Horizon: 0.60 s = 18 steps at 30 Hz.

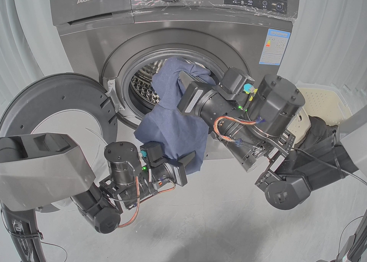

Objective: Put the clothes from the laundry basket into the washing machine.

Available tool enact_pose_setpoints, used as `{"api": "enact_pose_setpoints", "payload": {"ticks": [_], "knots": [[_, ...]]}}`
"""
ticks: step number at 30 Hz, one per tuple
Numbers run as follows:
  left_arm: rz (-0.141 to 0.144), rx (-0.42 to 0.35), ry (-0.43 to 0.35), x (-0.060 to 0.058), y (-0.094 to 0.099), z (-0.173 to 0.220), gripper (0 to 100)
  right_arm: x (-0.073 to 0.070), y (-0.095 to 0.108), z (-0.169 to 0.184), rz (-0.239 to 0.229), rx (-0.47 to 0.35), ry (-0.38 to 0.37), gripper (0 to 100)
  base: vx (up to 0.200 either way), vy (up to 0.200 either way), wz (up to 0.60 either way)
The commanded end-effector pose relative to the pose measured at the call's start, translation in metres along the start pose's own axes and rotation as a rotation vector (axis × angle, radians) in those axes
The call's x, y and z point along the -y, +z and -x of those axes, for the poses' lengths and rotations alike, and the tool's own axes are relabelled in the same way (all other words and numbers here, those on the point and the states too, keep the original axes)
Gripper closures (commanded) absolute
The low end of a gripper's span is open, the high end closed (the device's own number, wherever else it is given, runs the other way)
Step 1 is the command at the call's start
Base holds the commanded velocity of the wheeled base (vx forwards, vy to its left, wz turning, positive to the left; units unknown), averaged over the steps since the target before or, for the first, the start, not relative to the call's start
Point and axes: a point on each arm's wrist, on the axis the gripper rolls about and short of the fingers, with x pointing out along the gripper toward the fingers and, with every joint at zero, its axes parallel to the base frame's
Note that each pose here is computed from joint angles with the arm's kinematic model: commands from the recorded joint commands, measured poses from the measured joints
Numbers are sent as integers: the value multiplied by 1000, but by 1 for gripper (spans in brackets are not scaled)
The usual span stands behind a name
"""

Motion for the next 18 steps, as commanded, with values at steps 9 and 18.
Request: {"api": "enact_pose_setpoints", "payload": {"ticks": [9,18], "knots": [[-62,53,-102,48,16,44,100,6,-12,12,15,-48,0,0,0,0,0],[-65,138,-37,32,37,45,100,18,18,32,26,-34,-33,0,0,0,0]]}}
